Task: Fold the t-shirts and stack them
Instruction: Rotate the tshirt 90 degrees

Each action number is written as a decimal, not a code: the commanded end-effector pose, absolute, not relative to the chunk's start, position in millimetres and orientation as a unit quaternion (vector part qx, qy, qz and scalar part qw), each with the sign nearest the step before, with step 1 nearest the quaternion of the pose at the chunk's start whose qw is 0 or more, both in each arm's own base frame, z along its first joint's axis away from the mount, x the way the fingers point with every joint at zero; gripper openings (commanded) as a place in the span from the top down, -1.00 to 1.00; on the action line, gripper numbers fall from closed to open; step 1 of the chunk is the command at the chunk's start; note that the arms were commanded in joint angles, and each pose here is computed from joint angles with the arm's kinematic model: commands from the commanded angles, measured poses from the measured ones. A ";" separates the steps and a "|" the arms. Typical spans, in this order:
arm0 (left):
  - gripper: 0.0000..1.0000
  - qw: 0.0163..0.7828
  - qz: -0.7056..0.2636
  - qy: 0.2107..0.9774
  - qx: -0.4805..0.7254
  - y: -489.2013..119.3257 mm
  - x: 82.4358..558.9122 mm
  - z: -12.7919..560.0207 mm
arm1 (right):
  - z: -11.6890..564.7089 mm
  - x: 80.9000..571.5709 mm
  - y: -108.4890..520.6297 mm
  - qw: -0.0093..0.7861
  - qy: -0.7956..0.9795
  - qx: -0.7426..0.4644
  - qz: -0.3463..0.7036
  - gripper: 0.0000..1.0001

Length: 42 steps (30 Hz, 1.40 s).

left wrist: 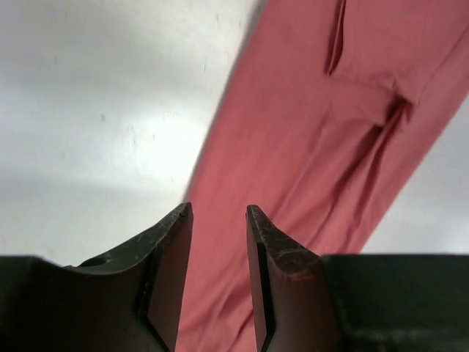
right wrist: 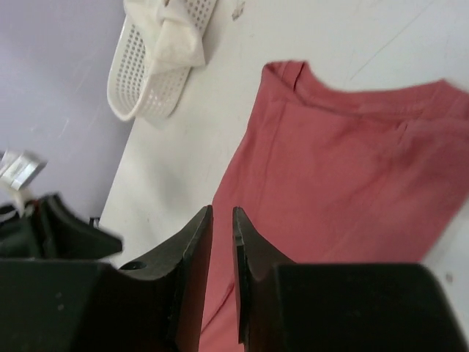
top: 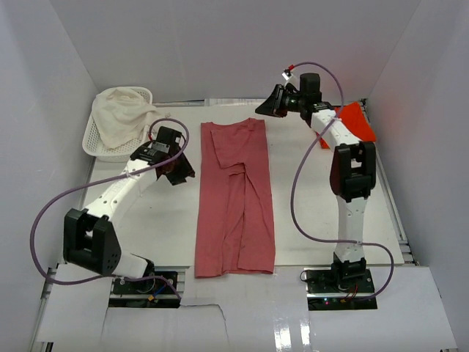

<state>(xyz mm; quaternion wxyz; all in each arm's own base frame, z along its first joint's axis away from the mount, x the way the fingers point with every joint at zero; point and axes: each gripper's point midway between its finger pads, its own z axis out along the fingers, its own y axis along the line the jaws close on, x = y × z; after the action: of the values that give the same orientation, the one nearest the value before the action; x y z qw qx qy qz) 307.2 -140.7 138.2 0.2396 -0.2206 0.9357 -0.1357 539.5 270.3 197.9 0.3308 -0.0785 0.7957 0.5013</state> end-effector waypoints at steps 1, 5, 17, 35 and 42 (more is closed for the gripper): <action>0.09 0.264 -0.134 0.942 -0.160 -144.2 344.3 138.3 | 208.0 484.8 259.5 0.321 0.818 -0.123 0.462 0.53; 0.11 0.265 -0.130 0.946 -0.131 -152.0 368.0 122.6 | 157.3 433.2 239.2 0.274 0.882 -0.126 0.361 0.63; 1.00 0.290 -0.194 0.931 -0.105 -175.2 382.3 113.1 | 78.7 332.0 232.7 0.202 0.925 -0.134 0.291 0.85; 1.00 0.269 -0.189 0.936 -0.123 -195.3 419.3 59.6 | 14.8 338.0 241.4 0.146 0.944 -0.121 0.268 0.85; 1.00 0.262 -0.178 0.939 -0.134 -203.7 443.5 31.9 | -3.4 356.1 229.8 0.127 0.956 -0.098 0.247 0.85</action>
<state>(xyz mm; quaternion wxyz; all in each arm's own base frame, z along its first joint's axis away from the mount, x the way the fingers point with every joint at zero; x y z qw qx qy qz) 423.2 -197.7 25.9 0.2343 -0.1283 0.9476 -0.1750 342.4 250.2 20.5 0.1306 -0.1152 0.9403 0.2924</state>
